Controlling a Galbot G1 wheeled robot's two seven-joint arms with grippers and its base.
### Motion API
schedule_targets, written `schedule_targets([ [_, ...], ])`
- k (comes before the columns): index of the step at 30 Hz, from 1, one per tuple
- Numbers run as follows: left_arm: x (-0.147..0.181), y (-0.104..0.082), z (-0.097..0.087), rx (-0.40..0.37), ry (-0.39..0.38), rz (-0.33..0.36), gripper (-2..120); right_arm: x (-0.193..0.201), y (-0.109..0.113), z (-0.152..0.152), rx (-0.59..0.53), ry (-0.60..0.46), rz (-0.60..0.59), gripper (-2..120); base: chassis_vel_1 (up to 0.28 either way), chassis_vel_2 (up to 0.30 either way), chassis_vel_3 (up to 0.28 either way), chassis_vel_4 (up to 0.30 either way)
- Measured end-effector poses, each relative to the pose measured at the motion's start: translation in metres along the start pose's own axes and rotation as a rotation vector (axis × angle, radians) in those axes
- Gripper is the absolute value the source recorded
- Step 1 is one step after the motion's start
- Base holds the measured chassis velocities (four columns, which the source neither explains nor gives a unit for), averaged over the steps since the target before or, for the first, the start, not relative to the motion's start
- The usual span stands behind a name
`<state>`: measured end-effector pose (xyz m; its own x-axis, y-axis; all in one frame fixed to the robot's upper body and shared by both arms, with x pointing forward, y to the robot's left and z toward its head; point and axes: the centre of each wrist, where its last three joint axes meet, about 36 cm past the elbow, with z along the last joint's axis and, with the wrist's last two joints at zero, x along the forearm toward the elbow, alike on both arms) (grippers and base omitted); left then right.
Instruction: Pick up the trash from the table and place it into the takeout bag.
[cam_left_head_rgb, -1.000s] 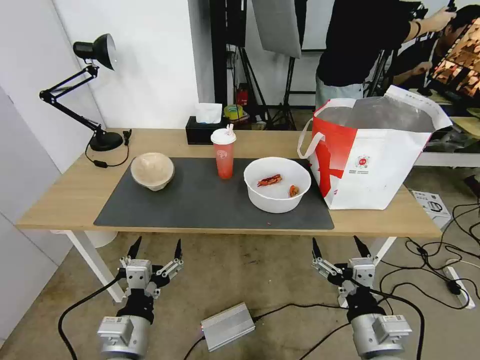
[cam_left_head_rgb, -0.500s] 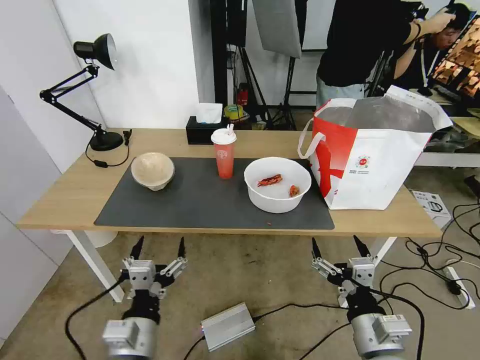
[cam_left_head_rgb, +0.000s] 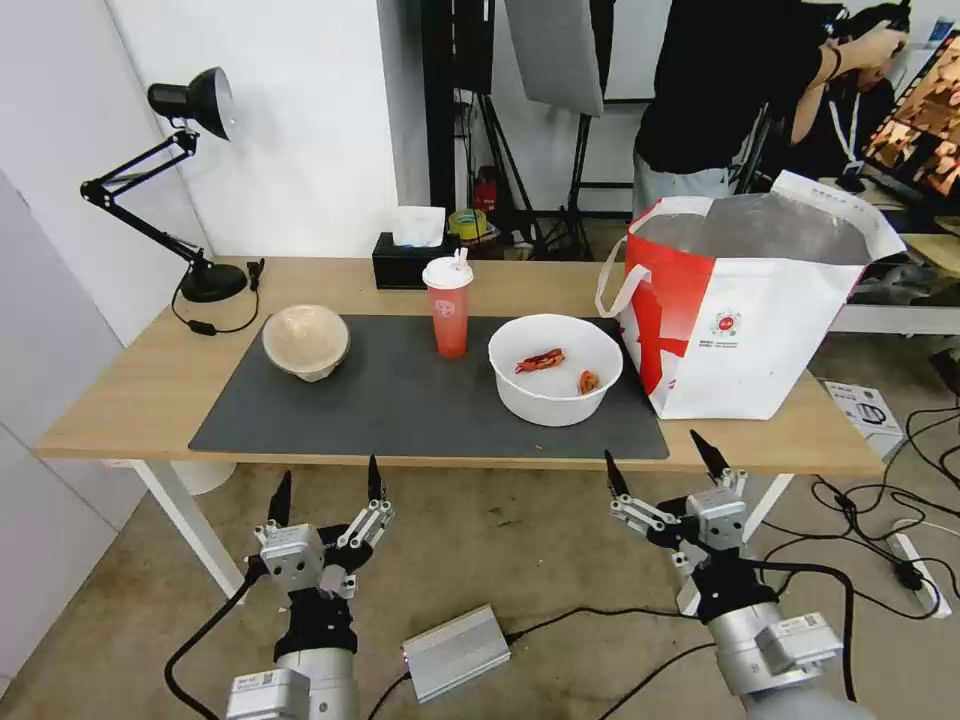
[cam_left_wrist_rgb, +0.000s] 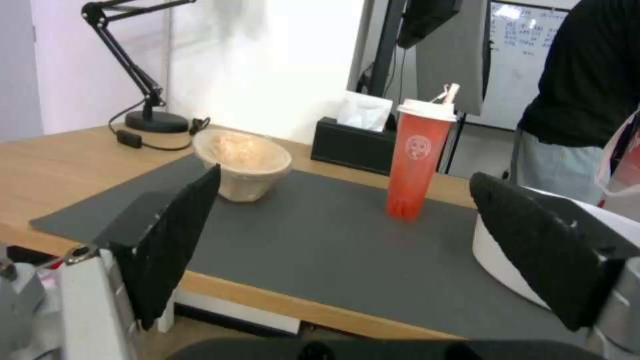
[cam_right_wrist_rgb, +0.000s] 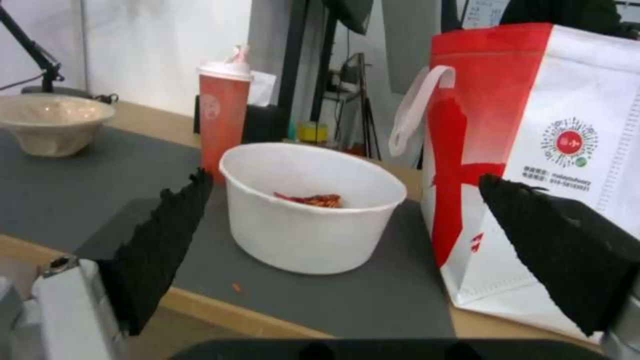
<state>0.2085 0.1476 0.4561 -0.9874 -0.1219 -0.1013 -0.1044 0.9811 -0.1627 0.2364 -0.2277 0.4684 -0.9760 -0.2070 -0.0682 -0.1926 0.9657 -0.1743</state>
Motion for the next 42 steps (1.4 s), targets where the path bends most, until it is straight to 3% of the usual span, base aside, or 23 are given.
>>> schedule_targets([
  [12,0.001,0.005,0.002,-0.012,0.021,0.021,100,-0.004,-0.005,0.001,-0.023,-0.002,-0.048,100,0.0,0.0,0.0,0.0],
  [18,0.002,0.009,-0.001,-0.02,0.034,0.029,100,-0.018,-0.026,-0.005,-0.004,-0.036,-0.148,100,0.0,0.0,0.0,0.0],
  [20,0.004,0.01,-0.002,-0.021,0.04,0.029,100,-0.03,-0.043,-0.009,0.045,-0.05,-0.217,100,0.0,0.0,0.0,0.0],
  [28,0.004,0.012,-0.003,-0.024,0.042,0.014,100,-0.061,-0.076,-0.027,0.123,-0.081,-0.342,100,0.0,0.0,0.0,0.0],
  [34,0.004,0.013,-0.003,-0.028,0.041,0.006,100,-0.082,-0.089,-0.037,0.137,-0.101,-0.386,100,0.0,0.0,0.0,0.0],
  [42,0.002,0.015,-0.003,-0.024,0.035,-0.008,100,-0.128,-0.122,-0.056,0.184,-0.109,-0.544,100,0.0,0.0,0.0,0.0],
])
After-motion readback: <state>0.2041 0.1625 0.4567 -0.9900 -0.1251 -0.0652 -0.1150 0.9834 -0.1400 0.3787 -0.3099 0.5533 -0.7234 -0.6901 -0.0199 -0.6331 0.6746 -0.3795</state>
